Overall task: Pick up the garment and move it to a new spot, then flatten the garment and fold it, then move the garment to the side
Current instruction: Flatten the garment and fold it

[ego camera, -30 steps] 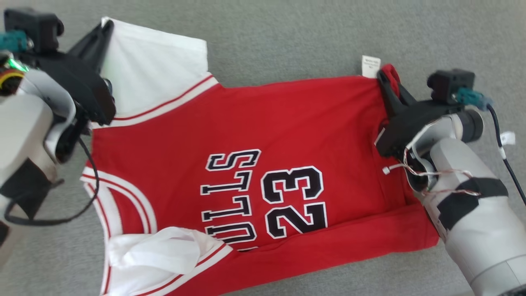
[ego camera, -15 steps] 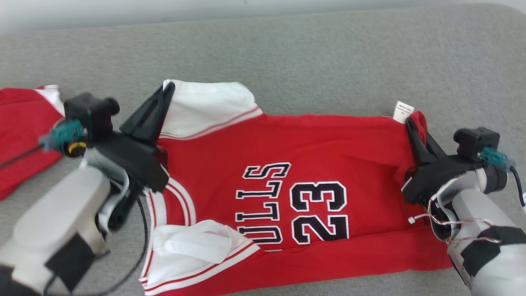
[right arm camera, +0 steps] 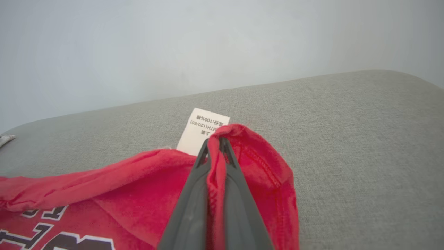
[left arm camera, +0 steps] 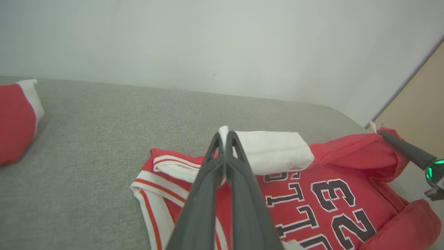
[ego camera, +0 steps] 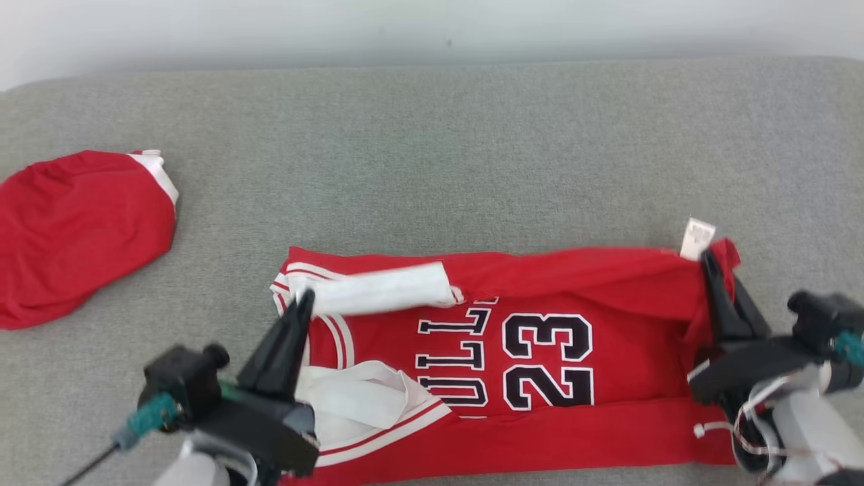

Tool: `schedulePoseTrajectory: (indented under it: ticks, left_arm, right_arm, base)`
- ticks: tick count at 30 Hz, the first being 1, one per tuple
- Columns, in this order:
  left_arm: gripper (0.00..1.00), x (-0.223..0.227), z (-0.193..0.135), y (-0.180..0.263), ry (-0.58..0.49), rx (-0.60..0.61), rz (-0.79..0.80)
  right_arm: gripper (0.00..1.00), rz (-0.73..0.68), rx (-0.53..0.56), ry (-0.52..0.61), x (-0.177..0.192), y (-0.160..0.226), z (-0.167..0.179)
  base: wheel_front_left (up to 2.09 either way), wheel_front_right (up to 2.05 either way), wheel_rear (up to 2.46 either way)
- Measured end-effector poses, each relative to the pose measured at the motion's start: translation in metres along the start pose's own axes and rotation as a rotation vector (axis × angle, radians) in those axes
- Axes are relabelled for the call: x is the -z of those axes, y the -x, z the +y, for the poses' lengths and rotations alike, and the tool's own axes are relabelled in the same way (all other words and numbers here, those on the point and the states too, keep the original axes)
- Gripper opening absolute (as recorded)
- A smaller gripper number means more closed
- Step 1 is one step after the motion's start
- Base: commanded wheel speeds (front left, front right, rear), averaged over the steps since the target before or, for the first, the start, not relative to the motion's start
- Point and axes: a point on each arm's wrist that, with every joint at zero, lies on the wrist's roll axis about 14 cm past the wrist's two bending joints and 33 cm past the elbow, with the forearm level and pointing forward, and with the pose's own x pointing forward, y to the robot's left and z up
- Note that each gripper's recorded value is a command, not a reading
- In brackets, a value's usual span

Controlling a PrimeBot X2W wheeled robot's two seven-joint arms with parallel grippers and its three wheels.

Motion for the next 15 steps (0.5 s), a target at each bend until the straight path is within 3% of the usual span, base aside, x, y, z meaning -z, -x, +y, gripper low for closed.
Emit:
schedulePoseTrajectory:
  ticks: [15]
  left_arm:
    - [0.00,0.046,-0.001,0.049,0.106,-0.117,0.056]
  right_arm:
    - [0.00,-0.013,0.031,-0.040,0.015,0.052,0.009]
  base:
    - [0.00,0.00,0.00]
